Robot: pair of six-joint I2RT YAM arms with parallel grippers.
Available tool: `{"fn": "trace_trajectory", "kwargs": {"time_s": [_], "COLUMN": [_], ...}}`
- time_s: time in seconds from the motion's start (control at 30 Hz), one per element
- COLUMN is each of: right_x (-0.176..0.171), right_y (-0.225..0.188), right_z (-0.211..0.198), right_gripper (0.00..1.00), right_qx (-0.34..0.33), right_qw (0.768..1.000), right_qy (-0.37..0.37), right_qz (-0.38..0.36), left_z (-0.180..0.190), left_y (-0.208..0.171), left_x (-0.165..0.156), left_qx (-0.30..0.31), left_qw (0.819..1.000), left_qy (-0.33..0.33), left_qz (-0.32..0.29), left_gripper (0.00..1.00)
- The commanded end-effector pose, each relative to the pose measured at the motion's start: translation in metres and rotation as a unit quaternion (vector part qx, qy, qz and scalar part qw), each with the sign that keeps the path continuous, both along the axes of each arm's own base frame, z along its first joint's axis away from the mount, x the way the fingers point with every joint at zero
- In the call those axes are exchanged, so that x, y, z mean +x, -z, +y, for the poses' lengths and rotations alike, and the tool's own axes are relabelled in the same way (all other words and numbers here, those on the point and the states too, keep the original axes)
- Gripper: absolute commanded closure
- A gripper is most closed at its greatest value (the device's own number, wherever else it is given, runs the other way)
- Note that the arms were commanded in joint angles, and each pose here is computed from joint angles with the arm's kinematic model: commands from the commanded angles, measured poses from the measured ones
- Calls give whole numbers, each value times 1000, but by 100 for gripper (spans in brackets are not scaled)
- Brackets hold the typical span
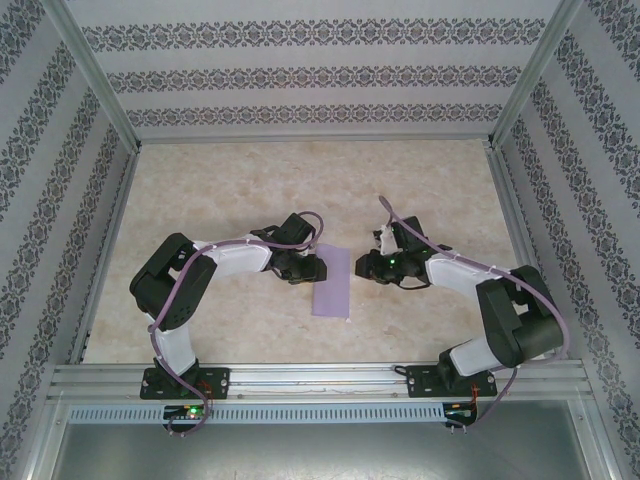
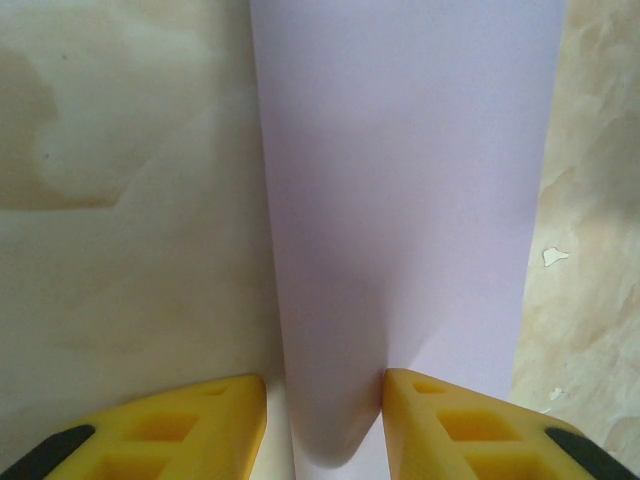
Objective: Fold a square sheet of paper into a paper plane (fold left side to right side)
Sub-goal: First fold in half a square sheet of paper at the center of the table, then hold the square sheet of paper at the center of the table.
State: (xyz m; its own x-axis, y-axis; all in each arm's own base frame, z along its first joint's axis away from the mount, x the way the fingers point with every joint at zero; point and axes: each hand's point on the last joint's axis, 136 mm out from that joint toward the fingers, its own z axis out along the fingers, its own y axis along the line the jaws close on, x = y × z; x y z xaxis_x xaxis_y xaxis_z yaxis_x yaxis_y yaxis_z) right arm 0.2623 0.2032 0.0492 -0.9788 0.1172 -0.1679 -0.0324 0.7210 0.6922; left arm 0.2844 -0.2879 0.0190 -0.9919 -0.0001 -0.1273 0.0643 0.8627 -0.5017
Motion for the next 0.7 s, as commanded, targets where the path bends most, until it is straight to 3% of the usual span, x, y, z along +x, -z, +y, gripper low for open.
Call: {"fn": "trace_trajectory", "kwargs": {"time_s": [0.0,0.17,0.4,0.67], "right_x": [2,1,-4,-18], "right_y": [-6,3,24,55], "right_z": [21,38,42,21], "right_gripper": [82,96,100,100], "right_qx": [39,40,16,-60], "right_qw": [999,999,999,995], "right_qy": [-17,-31,-37,-35], "right_qz": [2,12,35,66], "left_z": [35,35,35,32], "left_y": [58,58,57,49], "left_x": [-23,-23,-23,-18], "left_qx": [91,93,94,82], "left_qw": [994,994,994,996], "left_qy": [-16,-16,-15,-17], "left_qz": [51,51,50,37], "left_gripper": [61,61,62,62]}}
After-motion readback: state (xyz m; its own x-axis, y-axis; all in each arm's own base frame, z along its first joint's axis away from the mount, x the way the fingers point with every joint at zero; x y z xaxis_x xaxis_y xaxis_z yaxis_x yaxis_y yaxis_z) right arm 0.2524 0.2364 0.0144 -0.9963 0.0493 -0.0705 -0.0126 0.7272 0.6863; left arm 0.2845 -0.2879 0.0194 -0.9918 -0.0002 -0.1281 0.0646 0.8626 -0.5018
